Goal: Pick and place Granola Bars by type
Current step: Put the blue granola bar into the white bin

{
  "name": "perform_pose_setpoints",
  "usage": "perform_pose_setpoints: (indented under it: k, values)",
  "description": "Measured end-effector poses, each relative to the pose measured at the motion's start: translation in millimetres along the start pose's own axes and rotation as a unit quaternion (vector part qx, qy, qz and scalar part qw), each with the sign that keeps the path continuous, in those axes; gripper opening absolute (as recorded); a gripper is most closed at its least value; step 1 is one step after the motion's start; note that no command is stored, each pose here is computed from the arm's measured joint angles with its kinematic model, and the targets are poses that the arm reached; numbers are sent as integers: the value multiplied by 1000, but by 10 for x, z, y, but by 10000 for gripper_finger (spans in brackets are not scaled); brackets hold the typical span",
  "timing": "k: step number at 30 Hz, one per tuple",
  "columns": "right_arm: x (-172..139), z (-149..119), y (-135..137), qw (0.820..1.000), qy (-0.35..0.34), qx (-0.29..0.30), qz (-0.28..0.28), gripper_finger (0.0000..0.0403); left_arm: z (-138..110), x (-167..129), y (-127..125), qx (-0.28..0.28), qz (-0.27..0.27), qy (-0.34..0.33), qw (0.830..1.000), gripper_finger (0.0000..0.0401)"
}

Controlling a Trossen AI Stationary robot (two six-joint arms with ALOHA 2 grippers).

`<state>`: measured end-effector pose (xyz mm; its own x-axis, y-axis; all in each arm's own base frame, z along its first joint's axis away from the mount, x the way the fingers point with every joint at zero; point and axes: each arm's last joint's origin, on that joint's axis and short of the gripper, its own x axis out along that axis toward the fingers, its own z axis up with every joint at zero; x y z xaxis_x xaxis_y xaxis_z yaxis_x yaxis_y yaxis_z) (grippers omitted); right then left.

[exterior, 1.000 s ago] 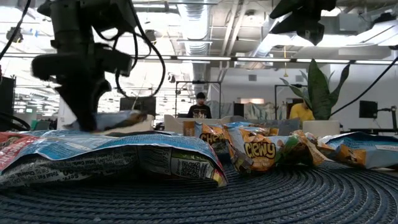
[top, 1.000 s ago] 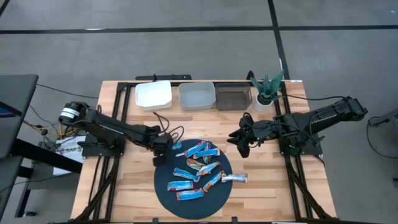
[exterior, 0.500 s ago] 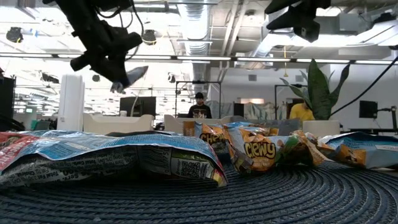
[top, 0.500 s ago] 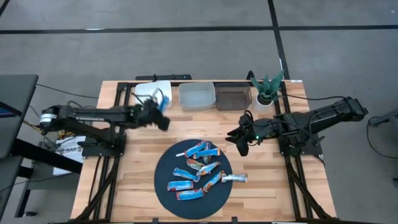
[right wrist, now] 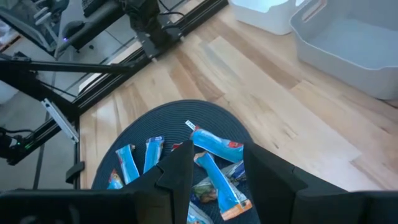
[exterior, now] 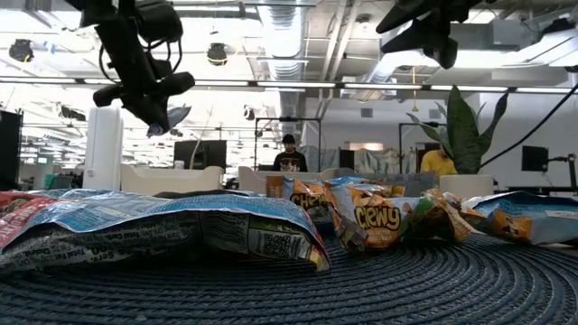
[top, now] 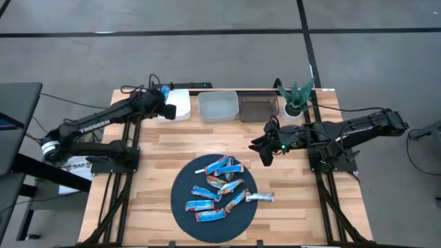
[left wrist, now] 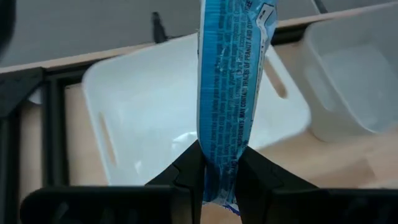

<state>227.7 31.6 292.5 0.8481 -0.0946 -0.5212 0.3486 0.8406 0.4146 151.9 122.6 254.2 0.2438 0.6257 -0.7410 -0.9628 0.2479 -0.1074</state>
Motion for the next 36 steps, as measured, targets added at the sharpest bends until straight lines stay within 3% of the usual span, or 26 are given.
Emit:
perform_pose_setpoints:
  k: [10,20,26,28,31,33,36]
  values:
    - [0,-1,1,1000,0,0,0,131,158,213,37,22,-52,12,998,62]
    - [0,-1,1,1000,0,9,0,131,195,323,69,28,-42,16,999,132]
    - [0,-1,1,1000,0,9,0,131,219,320,48,24,-58,6,998,143]
    - [0,-1,0,1000,1,9,0,131,216,317,25,22,-95,19,995,140]
    - [0,-5,-3,1000,3,8,-2,131,182,284,-74,32,-194,58,979,135]
    - [0,-7,-4,1000,4,8,-2,131,141,238,-178,46,-275,88,956,131]
    - [0,-8,-5,1000,4,7,-3,131,40,130,-369,81,-388,133,908,128]
